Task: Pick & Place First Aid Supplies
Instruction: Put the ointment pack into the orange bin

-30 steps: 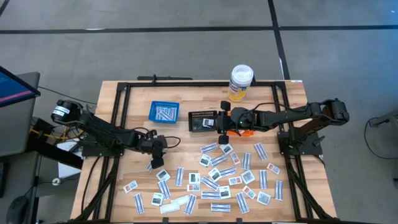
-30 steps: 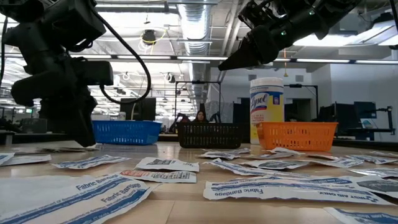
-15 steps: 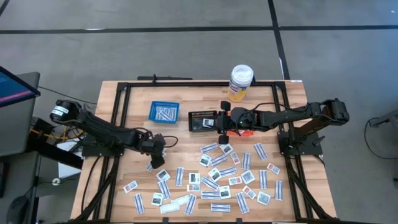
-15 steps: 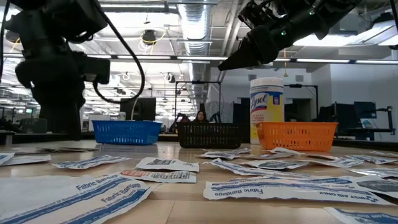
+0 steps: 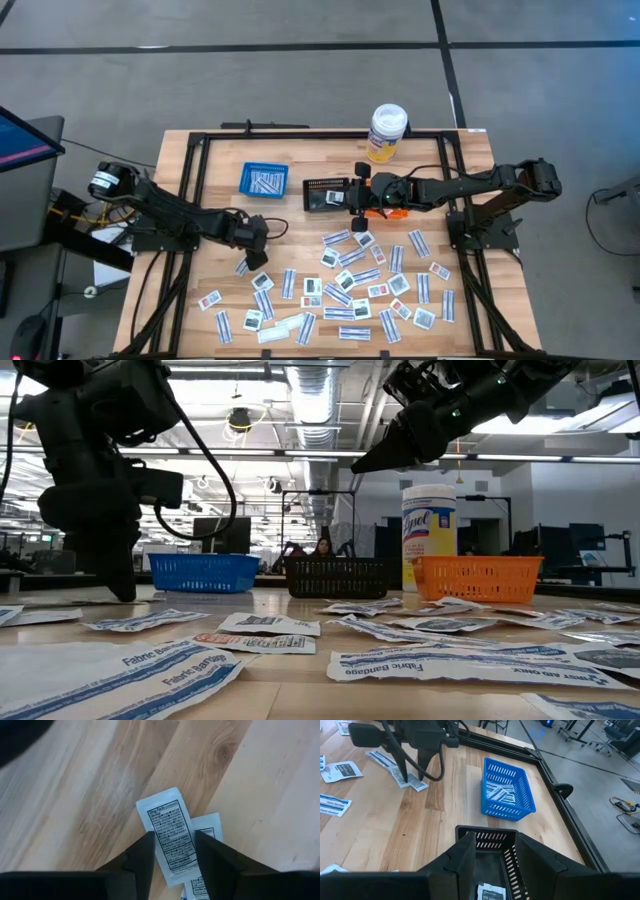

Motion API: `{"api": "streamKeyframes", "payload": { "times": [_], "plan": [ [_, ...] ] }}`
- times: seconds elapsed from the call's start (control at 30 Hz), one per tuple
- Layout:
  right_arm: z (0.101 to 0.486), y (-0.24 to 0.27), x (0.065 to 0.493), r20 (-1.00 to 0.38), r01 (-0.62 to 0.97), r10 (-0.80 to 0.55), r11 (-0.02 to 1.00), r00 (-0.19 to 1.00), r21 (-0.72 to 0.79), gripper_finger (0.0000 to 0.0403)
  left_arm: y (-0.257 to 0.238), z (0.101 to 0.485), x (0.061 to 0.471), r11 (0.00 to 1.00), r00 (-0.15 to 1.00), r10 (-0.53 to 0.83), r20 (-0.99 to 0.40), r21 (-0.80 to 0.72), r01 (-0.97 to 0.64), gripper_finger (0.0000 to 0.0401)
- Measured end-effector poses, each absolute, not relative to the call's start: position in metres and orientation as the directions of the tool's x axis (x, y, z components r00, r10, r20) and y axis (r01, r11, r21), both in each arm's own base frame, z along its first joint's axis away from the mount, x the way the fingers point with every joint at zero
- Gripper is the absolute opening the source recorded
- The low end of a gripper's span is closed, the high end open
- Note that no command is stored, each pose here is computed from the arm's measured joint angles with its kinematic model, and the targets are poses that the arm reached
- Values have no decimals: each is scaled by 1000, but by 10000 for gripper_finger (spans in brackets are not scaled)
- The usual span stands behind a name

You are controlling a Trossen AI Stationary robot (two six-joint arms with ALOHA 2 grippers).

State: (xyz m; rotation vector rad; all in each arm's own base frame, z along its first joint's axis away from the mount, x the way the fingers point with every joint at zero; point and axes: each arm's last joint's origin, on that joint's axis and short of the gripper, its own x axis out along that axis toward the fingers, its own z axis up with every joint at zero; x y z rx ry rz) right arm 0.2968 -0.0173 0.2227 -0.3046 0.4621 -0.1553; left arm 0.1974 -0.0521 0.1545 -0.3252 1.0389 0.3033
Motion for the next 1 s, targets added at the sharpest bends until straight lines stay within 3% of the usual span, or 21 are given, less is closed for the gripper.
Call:
{"api": "streamKeyframes", "payload": {
  "times": [0.37, 0.53, 0.87, 1.0],
  "plan": [
    [223, -17, 297, -413, 79, -215, 943, 885, -323, 134, -46, 158, 198, 933, 500, 82, -862, -109, -342, 11],
    [223, -17, 297, -411, 79, -215, 943, 886, -323, 134, -42, 163, 207, 956, 574, 79, -815, -100, -274, 20],
    [223, -18, 304, -348, 100, -215, 942, 913, -320, 134, -24, 187, 235, 992, 814, 112, -570, 21, -122, 18],
    [206, -15, 314, -387, -50, -115, 919, 915, -391, 134, -17, 198, 242, 991, 878, 132, -459, 42, -127, 14]
  ]
}}
